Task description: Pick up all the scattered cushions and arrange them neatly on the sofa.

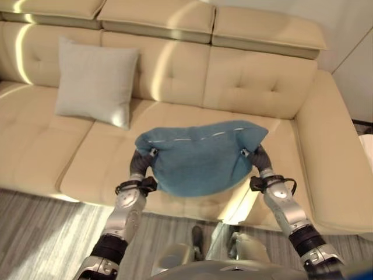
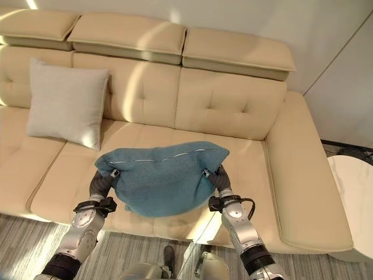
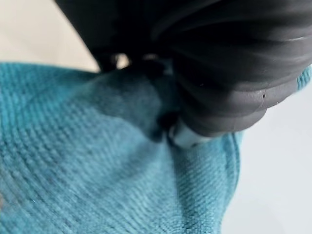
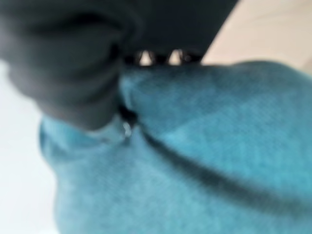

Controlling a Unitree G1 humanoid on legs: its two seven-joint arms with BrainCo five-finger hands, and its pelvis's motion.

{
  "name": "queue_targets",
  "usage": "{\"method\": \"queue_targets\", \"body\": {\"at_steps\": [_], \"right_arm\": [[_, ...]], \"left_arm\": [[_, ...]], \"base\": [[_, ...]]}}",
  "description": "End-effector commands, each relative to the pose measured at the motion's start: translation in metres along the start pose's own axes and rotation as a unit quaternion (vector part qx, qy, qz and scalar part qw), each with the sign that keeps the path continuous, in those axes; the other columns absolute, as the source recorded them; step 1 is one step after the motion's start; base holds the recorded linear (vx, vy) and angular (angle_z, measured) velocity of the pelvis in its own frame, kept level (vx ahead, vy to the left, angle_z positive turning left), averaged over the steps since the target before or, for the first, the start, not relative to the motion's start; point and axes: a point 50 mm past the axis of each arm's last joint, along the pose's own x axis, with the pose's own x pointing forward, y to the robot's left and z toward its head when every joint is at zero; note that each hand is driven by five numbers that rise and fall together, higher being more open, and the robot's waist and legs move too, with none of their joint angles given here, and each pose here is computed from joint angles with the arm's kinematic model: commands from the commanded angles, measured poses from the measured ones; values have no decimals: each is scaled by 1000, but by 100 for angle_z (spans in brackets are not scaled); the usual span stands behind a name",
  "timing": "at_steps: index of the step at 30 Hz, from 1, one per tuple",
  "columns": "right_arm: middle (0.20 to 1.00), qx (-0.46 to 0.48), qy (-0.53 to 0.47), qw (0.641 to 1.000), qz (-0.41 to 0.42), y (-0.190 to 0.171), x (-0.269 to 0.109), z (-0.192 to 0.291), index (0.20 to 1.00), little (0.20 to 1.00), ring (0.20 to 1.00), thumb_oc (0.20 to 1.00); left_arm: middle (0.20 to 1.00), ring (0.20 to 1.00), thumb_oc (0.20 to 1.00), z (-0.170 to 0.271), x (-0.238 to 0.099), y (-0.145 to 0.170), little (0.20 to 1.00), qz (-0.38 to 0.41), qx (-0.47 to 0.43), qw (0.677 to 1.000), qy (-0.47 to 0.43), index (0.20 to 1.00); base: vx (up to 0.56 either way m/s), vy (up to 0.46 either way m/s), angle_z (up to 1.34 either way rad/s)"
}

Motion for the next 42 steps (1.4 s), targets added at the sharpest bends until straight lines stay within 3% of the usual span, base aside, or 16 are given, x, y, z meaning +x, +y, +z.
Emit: {"method": "queue_targets", "body": {"at_steps": [1, 8, 18, 22, 27, 30, 32, 36, 42], "right_arm": [[200, 18, -148, 988, 34, 14, 14, 59, 200, 200, 200, 200], [200, -5, -163, 987, 5, 0, 16, 69, 200, 200, 200, 200], [200, -29, -192, 981, 12, 11, 17, 84, 200, 200, 200, 200], [200, -57, -245, 968, 5, 17, 26, 116, 200, 200, 200, 200], [200, -68, -350, 934, -18, 33, 42, 191, 200, 200, 200, 200], [200, -75, -378, 922, -25, 39, 49, 218, 200, 200, 200, 200], [200, -84, -401, 911, -51, 40, 58, 251, 200, 200, 200, 200], [200, -113, -417, 897, -91, 31, 62, 270, 200, 200, 200, 200], [200, -148, -400, 894, -133, 23, 72, 271, 200, 200, 200, 200]], "left_arm": [[200, 200, 200, 40, 6, -46, 200, -121, 1, 987, -110, 200], [200, 200, 200, 52, 15, -62, 200, -128, -6, 983, -133, 200], [200, 200, 200, 67, 19, -62, 200, -114, -6, 980, -161, 200], [200, 200, 200, 90, 30, -71, 200, -109, -5, 974, -199, 200], [200, 200, 200, 158, 53, -108, 200, -130, 34, 945, -299, 200], [200, 200, 200, 185, 60, -117, 200, -124, 41, 934, -333, 200], [200, 200, 200, 226, 71, -114, 200, -93, 65, 921, -373, 200], [200, 200, 200, 251, 75, -109, 200, -71, 81, 911, -398, 200], [200, 200, 200, 242, 88, -102, 200, -37, 94, 925, -366, 200]], "base": [[73, -168, 61], [50, -23, 35], [79, 126, -33], [-23, 28, -5], [-112, -20, 2], [-87, -20, -2], [-65, 3, -7], [16, 27, -13], [-9, 5, -6]]}}
